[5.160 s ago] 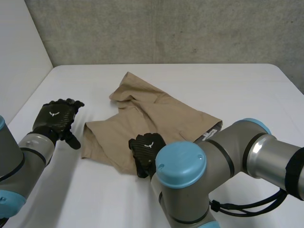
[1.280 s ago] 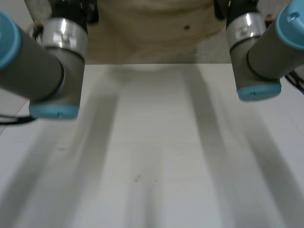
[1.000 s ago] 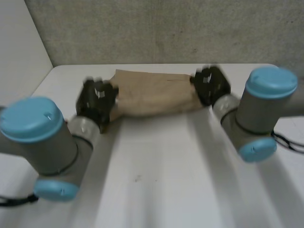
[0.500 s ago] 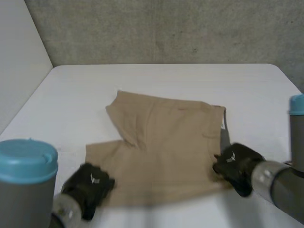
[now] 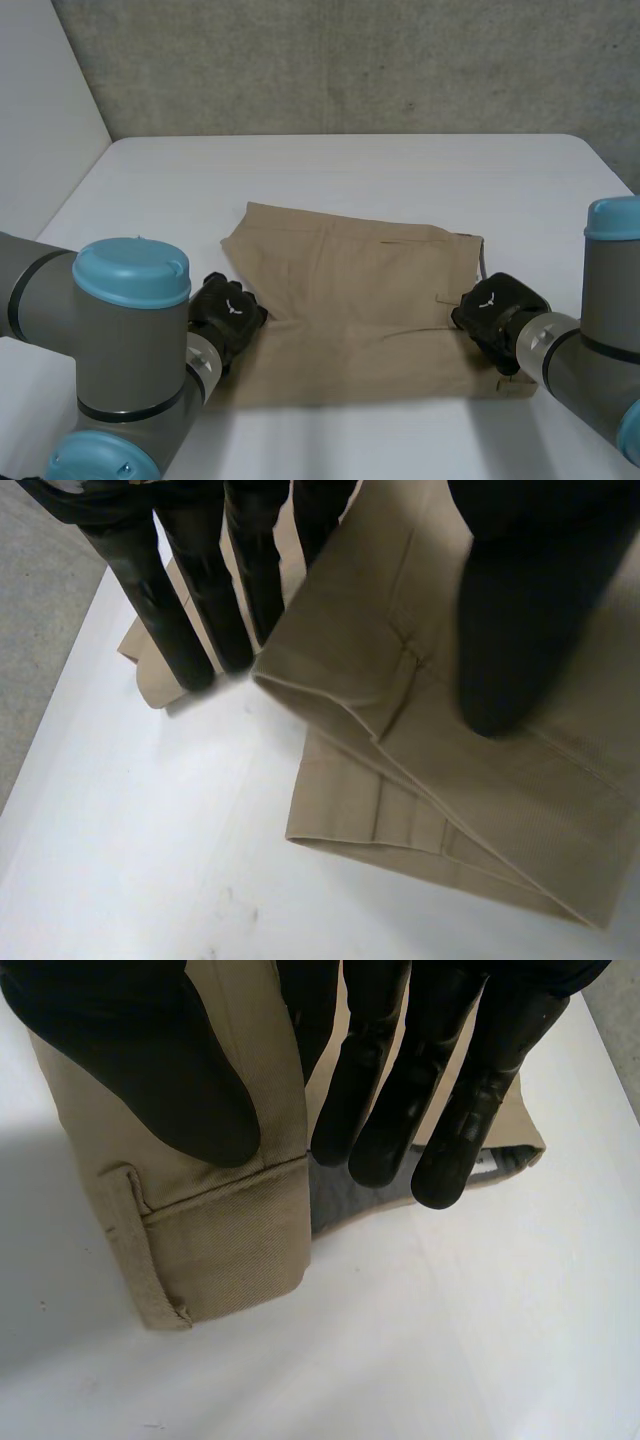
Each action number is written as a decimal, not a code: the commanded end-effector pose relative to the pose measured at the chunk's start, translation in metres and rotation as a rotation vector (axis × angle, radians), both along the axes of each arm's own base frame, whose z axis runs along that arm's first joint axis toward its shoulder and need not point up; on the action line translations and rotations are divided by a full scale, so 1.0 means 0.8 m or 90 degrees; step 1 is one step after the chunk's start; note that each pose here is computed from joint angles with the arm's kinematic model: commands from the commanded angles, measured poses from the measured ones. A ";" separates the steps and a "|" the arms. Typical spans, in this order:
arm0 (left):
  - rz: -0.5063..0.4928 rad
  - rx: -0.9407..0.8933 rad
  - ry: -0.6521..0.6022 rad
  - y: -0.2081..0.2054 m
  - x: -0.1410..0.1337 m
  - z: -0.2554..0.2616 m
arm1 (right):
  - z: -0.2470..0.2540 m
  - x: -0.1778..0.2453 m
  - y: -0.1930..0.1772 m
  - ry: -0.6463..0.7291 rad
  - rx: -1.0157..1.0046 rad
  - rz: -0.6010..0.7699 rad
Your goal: Fold the shorts.
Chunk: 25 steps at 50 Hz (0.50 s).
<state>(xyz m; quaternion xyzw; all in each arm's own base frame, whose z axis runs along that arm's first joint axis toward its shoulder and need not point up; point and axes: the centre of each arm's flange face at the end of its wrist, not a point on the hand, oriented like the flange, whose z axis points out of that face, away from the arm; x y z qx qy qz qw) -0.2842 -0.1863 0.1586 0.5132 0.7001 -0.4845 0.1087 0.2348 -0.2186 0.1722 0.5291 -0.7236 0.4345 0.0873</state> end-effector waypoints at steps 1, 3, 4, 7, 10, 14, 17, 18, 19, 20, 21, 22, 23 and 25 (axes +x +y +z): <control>-0.002 -0.036 0.029 0.003 0.003 0.028 | -0.014 -0.006 0.013 0.002 0.017 -0.002; -0.002 -0.051 0.040 0.002 0.004 0.040 | -0.016 -0.007 0.019 0.004 0.021 0.001; 0.000 -0.066 0.052 0.000 0.005 0.051 | -0.015 -0.009 0.024 0.007 0.020 0.005; 0.004 -0.090 0.071 -0.006 0.005 0.065 | -0.010 -0.012 0.032 0.006 0.012 0.006; 0.009 -0.132 0.110 -0.030 0.006 0.085 | -0.002 -0.015 0.044 -0.003 0.002 0.017; -0.011 -0.168 0.157 -0.063 0.006 0.096 | 0.010 -0.013 0.060 -0.037 -0.025 0.056; -0.054 -0.169 0.180 -0.082 -0.008 0.086 | 0.026 -0.012 0.071 -0.061 -0.075 0.086; -0.061 -0.164 0.182 -0.089 -0.011 0.078 | 0.029 -0.012 0.072 -0.064 -0.085 0.090; -0.067 -0.160 0.183 -0.093 -0.014 0.072 | 0.033 -0.013 0.076 -0.063 -0.102 0.096; -0.083 -0.153 0.186 -0.101 -0.021 0.062 | 0.034 -0.014 0.078 -0.062 -0.109 0.099; -0.088 -0.149 0.187 -0.106 -0.024 0.057 | 0.034 -0.014 0.079 -0.058 -0.116 0.101; -0.090 -0.148 0.186 -0.111 -0.026 0.052 | 0.034 -0.015 0.080 -0.055 -0.119 0.104; -0.095 -0.147 0.189 -0.122 -0.031 0.046 | 0.033 -0.016 0.082 -0.047 -0.124 0.109; -0.099 -0.134 0.188 -0.132 -0.036 0.033 | 0.032 -0.016 0.083 -0.039 -0.124 0.113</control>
